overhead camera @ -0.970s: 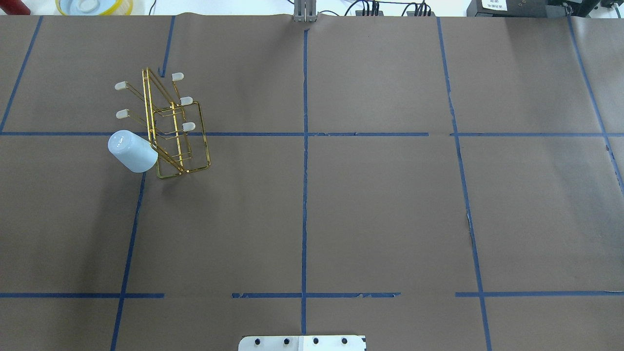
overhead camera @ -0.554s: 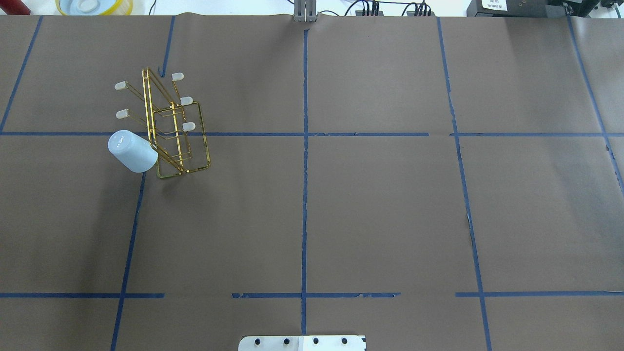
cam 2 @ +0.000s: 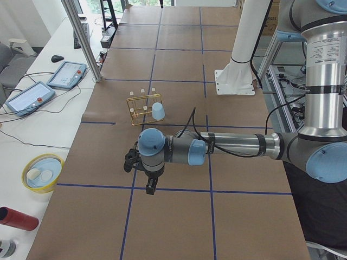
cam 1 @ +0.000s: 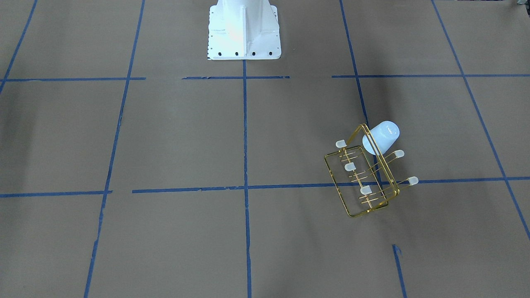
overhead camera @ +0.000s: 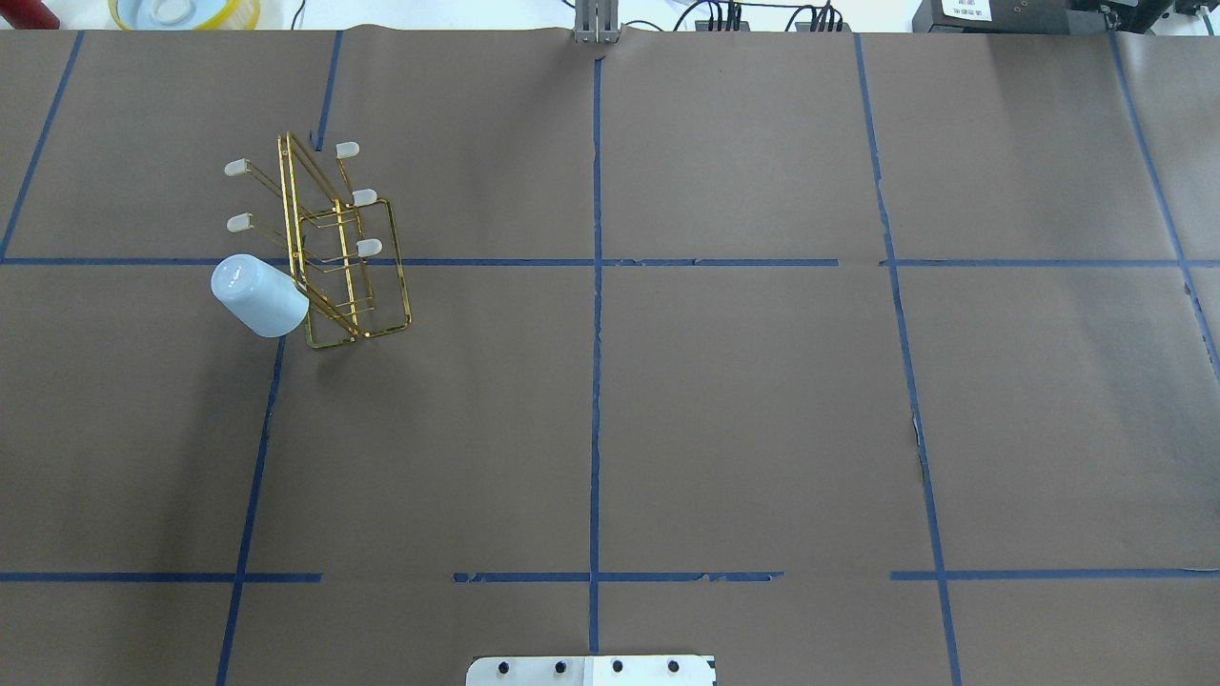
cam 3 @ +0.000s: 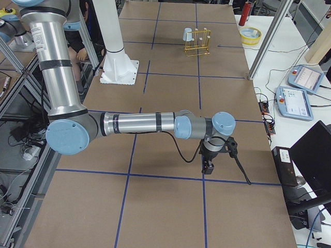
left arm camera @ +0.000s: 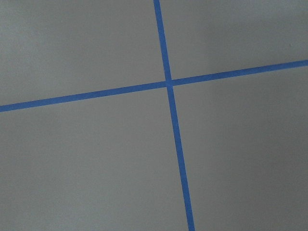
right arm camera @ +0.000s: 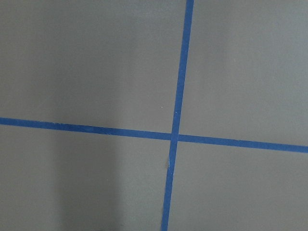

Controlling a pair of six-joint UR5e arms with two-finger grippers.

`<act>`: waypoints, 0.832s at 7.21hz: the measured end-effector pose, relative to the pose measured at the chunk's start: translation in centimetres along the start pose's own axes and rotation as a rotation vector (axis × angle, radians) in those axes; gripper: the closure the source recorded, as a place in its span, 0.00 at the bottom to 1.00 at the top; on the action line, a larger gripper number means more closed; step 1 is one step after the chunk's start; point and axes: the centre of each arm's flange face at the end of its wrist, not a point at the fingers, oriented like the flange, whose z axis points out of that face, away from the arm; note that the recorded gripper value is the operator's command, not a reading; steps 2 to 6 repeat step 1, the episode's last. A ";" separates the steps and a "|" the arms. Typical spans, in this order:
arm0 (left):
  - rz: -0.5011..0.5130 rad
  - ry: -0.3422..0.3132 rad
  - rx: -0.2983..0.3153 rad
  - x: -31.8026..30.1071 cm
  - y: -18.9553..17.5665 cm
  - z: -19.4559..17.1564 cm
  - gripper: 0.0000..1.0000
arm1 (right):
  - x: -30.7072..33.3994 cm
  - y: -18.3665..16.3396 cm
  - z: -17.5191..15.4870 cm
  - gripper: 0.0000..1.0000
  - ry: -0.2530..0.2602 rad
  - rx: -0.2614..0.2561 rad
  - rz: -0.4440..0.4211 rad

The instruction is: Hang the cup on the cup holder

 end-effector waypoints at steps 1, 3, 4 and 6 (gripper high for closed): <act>0.000 0.000 0.000 0.0 0.0 0.0 0.00 | 0.0 0.0 0.0 0.00 0.000 0.000 0.000; 0.000 0.000 0.000 0.0 0.0 0.0 0.00 | 0.0 0.0 0.0 0.00 0.000 0.000 0.000; 0.000 0.000 0.000 0.0 0.0 0.0 0.00 | 0.0 0.0 0.0 0.00 0.000 0.000 0.000; 0.000 0.000 0.000 0.0 0.0 0.0 0.00 | 0.0 0.0 0.0 0.00 0.000 0.000 0.000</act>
